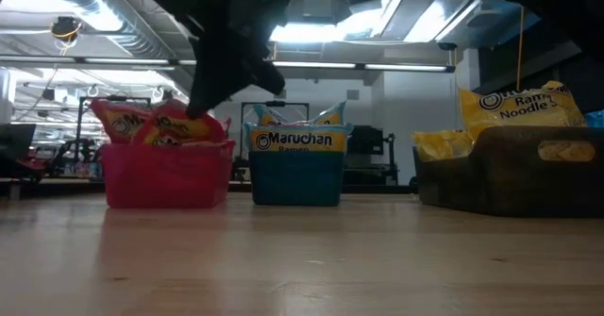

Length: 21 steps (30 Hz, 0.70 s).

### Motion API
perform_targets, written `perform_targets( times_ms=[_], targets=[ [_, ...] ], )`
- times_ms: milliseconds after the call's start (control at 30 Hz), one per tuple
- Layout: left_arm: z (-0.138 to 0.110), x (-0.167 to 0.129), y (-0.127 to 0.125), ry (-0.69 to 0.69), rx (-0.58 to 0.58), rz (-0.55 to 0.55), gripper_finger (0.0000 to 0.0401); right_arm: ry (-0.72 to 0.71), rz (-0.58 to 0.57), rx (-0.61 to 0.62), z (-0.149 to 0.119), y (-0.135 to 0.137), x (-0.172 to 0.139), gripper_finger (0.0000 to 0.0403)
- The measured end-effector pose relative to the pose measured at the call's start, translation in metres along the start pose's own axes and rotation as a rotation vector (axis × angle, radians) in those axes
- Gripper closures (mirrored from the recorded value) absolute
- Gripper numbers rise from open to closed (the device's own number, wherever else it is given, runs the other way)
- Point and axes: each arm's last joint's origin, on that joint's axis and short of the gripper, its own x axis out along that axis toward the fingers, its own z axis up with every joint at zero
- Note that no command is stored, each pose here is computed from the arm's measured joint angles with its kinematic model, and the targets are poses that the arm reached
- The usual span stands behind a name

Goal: Sort Maruchan noodles
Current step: Put the red noodle pack into the red bin

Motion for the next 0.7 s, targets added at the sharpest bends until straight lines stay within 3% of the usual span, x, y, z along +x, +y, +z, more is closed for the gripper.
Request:
perform_targets(
  times_ms=[233, 433, 700],
  targets=[
    [-0.001, 0.0, 0.0, 0.029, -0.003, 0.002, 0.0306, -0.029, 0.026, 0.042, 0.005, -0.002, -0.002, 0.0386],
    [-0.002, 0.0, 0.0, 0.053, -0.003, 0.008, 0.0306, -0.073, 0.078, 0.047, 0.015, 0.002, -0.014, 0.0345],
    [-0.002, 0.0, 0.0, 0.054, -0.004, 0.007, 0.0306, -0.182, 0.032, 0.054, 0.029, 0.003, -0.037, 0.0298]
  ],
)
